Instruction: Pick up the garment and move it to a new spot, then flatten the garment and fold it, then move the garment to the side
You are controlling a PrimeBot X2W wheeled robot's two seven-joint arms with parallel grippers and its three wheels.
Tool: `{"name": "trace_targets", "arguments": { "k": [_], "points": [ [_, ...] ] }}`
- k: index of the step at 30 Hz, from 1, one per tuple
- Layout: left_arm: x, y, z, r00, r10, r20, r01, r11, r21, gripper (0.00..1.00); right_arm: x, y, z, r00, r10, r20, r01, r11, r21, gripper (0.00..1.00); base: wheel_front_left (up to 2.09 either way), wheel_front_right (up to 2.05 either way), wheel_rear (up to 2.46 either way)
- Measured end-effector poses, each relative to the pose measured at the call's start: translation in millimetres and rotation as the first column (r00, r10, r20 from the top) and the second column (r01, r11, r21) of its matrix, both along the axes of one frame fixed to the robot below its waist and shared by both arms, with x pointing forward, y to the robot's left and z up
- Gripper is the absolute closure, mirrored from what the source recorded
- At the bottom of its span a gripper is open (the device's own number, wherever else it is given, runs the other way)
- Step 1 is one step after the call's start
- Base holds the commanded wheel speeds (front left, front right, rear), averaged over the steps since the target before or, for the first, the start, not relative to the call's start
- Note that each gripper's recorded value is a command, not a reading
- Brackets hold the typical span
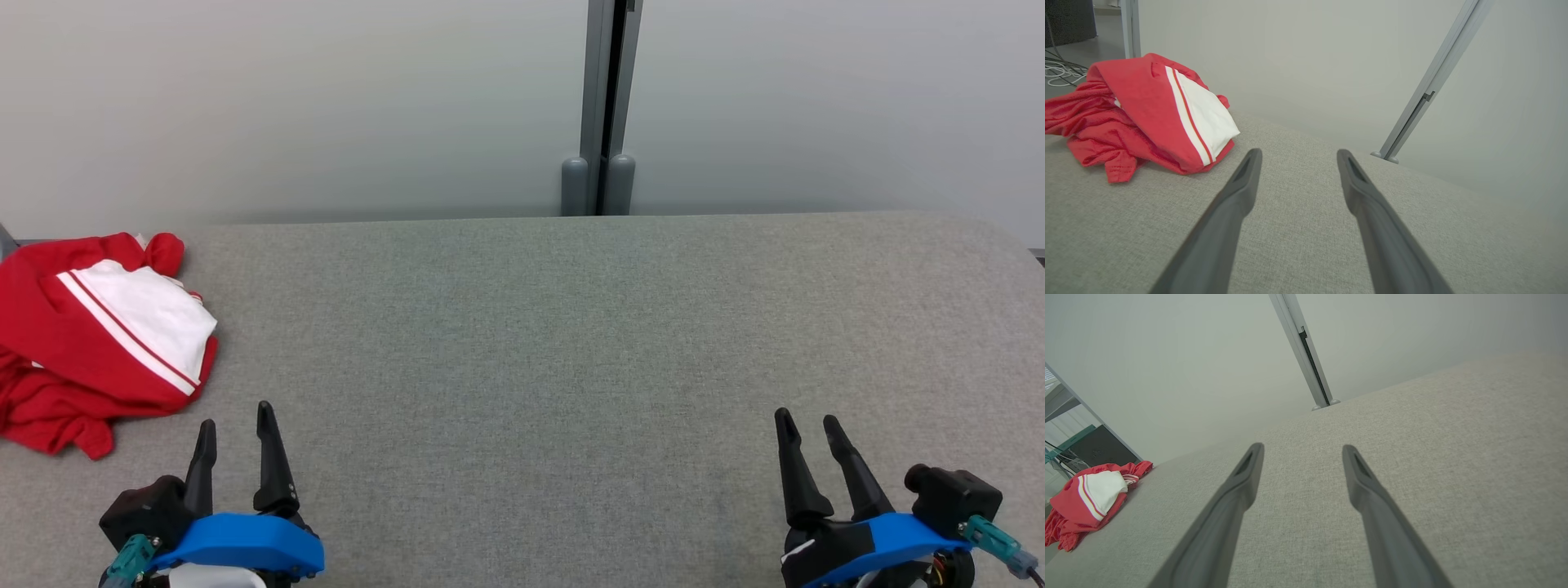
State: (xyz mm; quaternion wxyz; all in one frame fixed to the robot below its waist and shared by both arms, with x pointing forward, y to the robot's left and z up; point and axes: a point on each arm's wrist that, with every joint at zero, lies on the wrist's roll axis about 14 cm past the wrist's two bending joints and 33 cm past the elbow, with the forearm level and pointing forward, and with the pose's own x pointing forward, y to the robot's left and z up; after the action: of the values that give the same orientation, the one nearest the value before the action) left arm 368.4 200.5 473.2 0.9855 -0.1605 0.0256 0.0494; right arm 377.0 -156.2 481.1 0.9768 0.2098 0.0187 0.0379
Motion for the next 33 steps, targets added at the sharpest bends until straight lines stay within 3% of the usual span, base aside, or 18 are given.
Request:
{"name": "trace_targets", "arguments": {
  "k": [33],
  "points": [
    [-3,-1,7,0.998,-0.041,-0.037,0.049,0.97,0.24,0.0,-1,17,-3,0.996,0.087,0.031,-0.077,0.968,-0.24,0.0,0.0,0.0,0.0]
  ]
}}
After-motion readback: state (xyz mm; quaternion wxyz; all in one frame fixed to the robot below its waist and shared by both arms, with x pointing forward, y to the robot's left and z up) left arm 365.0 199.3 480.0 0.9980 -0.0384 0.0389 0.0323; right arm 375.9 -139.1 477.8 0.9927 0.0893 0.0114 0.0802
